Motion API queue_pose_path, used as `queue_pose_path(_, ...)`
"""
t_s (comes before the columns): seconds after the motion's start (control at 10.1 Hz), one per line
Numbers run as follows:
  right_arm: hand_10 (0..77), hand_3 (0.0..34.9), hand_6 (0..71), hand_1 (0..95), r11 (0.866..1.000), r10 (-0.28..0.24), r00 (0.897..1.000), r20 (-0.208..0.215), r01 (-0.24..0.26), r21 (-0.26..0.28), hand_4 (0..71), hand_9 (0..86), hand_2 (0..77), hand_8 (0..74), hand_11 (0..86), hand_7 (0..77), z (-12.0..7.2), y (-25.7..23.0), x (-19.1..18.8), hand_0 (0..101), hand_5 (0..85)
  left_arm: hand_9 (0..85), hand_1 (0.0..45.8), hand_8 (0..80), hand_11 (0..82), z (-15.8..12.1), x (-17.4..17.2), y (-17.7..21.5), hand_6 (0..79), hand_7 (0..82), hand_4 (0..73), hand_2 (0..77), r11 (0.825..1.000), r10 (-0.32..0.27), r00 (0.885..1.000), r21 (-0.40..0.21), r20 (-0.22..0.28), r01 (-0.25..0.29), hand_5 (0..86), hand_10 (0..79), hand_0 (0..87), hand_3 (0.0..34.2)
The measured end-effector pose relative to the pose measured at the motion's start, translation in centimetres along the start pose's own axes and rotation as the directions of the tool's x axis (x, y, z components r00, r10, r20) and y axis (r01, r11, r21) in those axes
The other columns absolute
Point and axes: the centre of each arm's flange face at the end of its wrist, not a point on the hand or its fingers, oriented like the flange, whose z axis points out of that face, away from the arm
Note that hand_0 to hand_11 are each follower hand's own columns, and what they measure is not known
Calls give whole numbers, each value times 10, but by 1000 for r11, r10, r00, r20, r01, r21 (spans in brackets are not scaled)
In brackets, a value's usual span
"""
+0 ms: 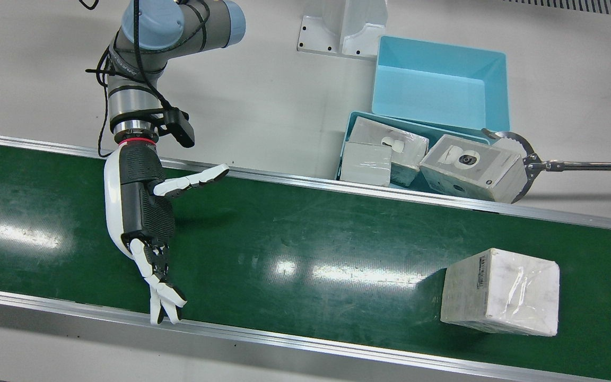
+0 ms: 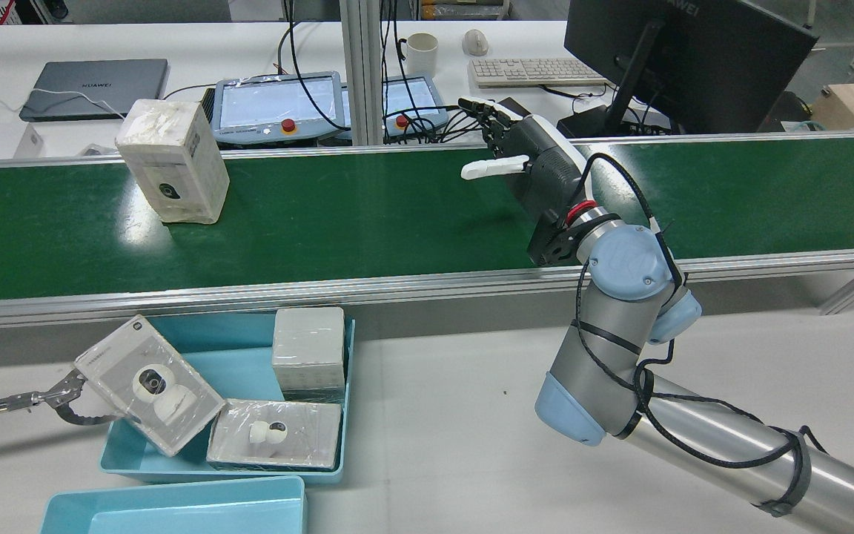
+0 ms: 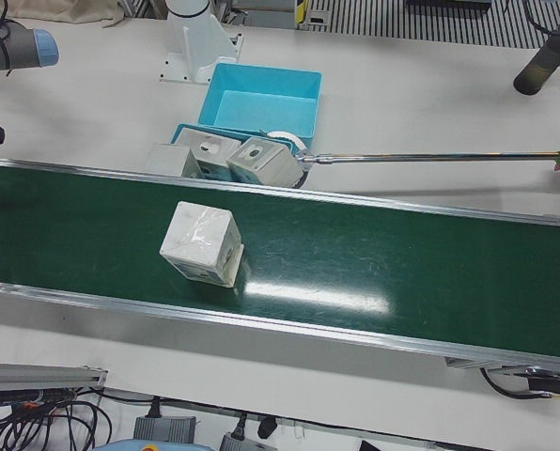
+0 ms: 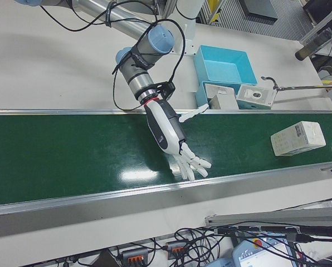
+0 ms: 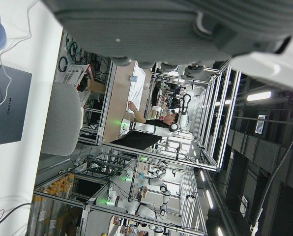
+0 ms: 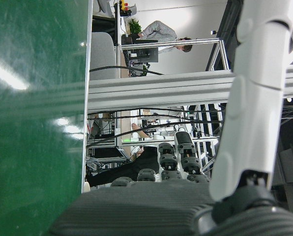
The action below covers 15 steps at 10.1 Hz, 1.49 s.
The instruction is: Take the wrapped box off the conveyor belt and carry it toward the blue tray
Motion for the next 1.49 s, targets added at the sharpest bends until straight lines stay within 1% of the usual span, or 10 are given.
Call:
queue_pose_path(1.29,0,0,27,115,1000,1,1000,1,-1,3,87,22,22,5,5,27,-1,-2,-1,468,164,5,0,5,5,0,0,0,5,5,0,11,1000,0,1000,0,0,0,11,0,0,0)
queue_pose_path(1.49,0,0,27,115,1000,-3,1000,0,3,9,87,22,22,5,5,33,-1,-6,0,468,164,5,0,5,5,0,0,0,5,5,0,11,1000,0,1000,0,0,0,11,5,0,0)
